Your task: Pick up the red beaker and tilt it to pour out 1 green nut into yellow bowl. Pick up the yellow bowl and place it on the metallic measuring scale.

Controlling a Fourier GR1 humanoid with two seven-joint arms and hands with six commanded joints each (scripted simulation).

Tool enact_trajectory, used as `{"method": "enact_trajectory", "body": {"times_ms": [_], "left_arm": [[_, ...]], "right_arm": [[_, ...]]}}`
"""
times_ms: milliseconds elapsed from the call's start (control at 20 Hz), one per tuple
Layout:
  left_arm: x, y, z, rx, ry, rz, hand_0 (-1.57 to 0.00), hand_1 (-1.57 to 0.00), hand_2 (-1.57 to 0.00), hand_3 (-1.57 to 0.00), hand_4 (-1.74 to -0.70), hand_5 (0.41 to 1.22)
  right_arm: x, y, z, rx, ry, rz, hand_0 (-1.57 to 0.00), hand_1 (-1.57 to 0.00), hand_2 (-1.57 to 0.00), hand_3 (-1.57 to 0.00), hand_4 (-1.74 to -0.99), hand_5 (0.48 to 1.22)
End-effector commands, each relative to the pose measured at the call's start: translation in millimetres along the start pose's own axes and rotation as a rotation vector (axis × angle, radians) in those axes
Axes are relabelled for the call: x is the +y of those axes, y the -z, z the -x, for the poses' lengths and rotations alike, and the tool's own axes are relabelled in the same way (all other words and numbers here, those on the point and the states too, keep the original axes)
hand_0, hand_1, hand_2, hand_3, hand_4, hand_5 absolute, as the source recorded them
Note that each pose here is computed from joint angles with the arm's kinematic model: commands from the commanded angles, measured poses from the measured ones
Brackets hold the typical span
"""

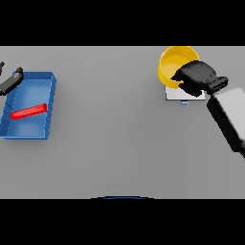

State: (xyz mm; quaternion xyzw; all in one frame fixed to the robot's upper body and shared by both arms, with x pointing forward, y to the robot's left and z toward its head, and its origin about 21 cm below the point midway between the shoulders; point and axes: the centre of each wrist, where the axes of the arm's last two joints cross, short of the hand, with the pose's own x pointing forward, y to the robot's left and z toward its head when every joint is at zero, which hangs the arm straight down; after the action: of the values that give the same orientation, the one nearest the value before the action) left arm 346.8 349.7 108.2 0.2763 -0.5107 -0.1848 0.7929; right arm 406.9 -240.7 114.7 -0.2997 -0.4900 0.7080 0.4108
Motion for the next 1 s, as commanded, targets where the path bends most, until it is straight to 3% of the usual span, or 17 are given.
{"method": "enact_trajectory", "body": {"times_ms": [0, 500, 700, 800, 850, 900, 950], "left_arm": [[0.5, 0.6, 4.1, 0.006, 0.008, -0.003, 0.0, 0.0, 0.0, 0.0, -0.73, 0.734], [0.7, -3.4, 1.9, 0.004, 0.013, -0.002, 0.0, 0.0, 0.0, 0.0, -0.73, 0.71], [1.2, -1.1, 2.6, 0.006, 0.01, -0.001, 0.0, 0.0, 0.0, 0.0, -0.73, 0.712], [-2.2, 1.4, 1.7, 0.007, 0.012, 0.005, 0.0, 0.0, 0.0, 0.0, -0.73, 0.715], [-1.7, 1.9, 5.3, 0.016, 0.003, 0.007, 0.0, 0.0, 0.0, 0.0, -0.73, 0.717], [-2.1, 2.5, 1.2, 0.014, 0.0, 0.01, 0.0, 0.0, 0.0, 0.0, -0.73, 0.72], [-5.0, 2.2, 0.4, 0.007, 0.0, 0.013, 0.0, 0.0, 0.0, 0.0, -0.73, 0.723]], "right_arm": [[2.8, 0.2, 7.2, 0.009, 0.01, -0.006, -1.57, -1.57, -1.54, -1.15, -1.741, 1.221], [33.8, 13.8, 35.9, 0.106, 0.115, -0.05, -1.56, -1.57, -1.41, -1.37, -1.741, 1.221], [40.4, 18.2, 36.6, 0.113, 0.148, -0.082, -1.42, -1.57, -1.36, -1.49, -1.741, 1.221], [37.9, 17.8, 38.8, 0.113, 0.151, -0.094, -1.4, -1.57, -1.39, -1.36, -1.741, 1.221], [37.3, 16.7, 40.6, 0.118, 0.161, -0.091, -1.33, -1.46, -1.42, -1.2, -1.741, 1.221], [38.5, 16.0, 42.1, 0.107, 0.17, -0.096, -1.13, -1.32, -1.33, -1.06, -1.701, 1.221], [37.9, 14.8, 43.8, 0.107, 0.181, -0.102, -0.9, -1.15, -1.19, -0.94, -1.66, 1.143]]}}
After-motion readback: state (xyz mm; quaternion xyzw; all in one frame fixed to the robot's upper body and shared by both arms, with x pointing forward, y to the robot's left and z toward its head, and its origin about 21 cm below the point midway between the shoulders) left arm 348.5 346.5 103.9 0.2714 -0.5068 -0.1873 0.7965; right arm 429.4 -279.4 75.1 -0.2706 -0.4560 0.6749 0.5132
